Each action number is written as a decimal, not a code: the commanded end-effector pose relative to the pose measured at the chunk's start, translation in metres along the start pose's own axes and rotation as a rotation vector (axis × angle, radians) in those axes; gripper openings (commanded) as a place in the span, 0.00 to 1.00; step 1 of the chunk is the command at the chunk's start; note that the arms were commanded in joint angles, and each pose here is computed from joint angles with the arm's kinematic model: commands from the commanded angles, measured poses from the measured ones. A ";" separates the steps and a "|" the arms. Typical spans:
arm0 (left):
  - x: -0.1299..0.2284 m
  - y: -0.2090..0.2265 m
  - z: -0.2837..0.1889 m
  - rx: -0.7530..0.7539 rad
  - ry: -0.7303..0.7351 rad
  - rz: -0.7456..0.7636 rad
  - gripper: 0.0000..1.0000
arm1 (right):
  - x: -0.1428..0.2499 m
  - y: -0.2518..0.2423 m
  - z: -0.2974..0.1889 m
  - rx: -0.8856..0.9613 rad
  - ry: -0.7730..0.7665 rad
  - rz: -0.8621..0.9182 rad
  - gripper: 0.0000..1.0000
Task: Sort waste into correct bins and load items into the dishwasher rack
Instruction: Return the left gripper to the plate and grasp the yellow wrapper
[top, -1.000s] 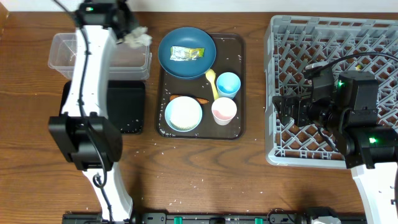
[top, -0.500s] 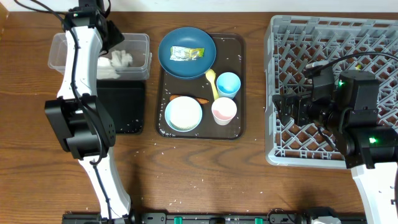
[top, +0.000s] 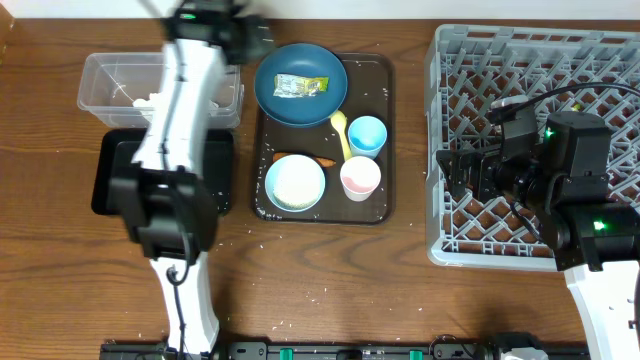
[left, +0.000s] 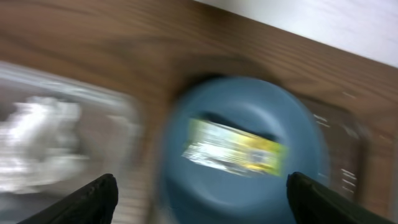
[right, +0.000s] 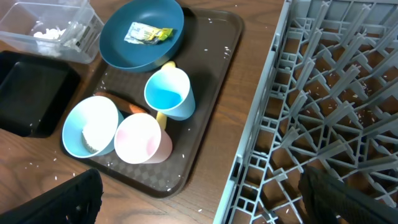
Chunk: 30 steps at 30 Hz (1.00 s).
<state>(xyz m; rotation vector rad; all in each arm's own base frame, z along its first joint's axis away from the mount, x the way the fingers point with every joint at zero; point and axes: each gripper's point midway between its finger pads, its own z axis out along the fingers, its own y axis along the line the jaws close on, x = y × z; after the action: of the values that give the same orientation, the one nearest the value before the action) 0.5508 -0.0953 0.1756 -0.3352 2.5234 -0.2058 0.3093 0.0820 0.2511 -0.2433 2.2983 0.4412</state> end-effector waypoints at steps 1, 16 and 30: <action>0.019 -0.022 0.028 -0.037 0.015 -0.034 0.90 | -0.006 0.000 -0.004 -0.002 -0.014 -0.007 0.99; 0.082 -0.014 0.131 -0.208 0.059 -0.298 0.92 | 0.002 -0.001 -0.004 -0.002 0.017 0.003 0.99; 0.095 -0.021 0.135 -0.167 0.129 -0.222 0.29 | 0.002 -0.001 -0.004 -0.002 0.017 0.004 0.99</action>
<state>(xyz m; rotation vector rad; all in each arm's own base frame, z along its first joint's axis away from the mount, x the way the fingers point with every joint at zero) 0.5540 -0.1468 0.0164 -0.7648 2.6055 -0.0750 0.3032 0.0820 0.2451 -0.2401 2.3339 0.4492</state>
